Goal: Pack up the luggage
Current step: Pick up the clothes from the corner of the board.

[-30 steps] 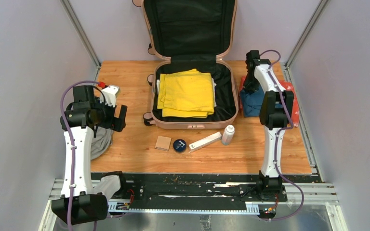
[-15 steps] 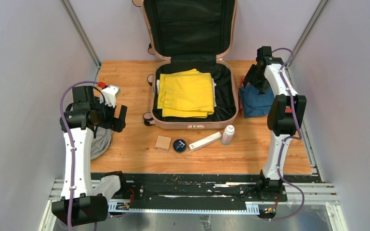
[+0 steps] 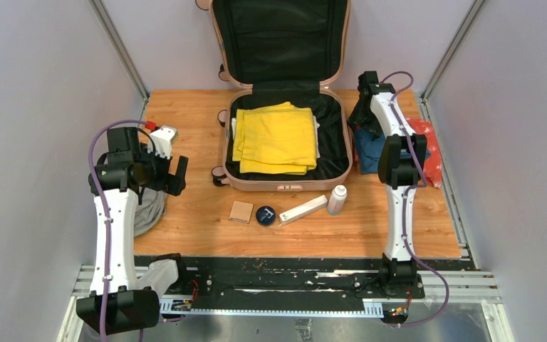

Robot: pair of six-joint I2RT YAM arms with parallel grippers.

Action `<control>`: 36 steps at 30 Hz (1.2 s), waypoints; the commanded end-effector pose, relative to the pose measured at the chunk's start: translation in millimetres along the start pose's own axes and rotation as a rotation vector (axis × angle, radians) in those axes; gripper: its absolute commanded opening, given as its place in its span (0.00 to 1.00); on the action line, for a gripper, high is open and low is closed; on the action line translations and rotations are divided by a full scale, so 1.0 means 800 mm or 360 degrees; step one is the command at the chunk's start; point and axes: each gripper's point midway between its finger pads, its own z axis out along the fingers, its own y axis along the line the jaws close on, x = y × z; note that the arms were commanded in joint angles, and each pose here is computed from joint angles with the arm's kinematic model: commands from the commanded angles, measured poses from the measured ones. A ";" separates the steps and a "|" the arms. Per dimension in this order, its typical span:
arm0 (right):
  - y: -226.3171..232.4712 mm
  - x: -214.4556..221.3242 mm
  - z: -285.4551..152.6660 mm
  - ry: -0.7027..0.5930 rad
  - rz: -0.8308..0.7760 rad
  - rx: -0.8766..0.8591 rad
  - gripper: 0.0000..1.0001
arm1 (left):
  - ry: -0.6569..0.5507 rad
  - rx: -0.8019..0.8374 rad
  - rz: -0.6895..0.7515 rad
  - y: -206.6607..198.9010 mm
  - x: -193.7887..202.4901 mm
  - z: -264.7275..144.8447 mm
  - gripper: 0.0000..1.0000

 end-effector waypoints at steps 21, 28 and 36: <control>-0.028 0.046 0.038 0.0161 -0.0057 0.0213 0.25 | 0.0015 0.0096 -0.0023 -0.013 0.009 0.007 1.00; -0.025 0.029 -0.002 0.0169 0.0015 -0.0083 0.00 | -0.0024 0.0059 0.0001 -0.011 0.004 -0.003 1.00; -0.048 0.019 -0.051 0.0171 0.0032 -0.0445 0.00 | -0.0057 0.0043 0.0008 -0.011 -0.001 -0.009 1.00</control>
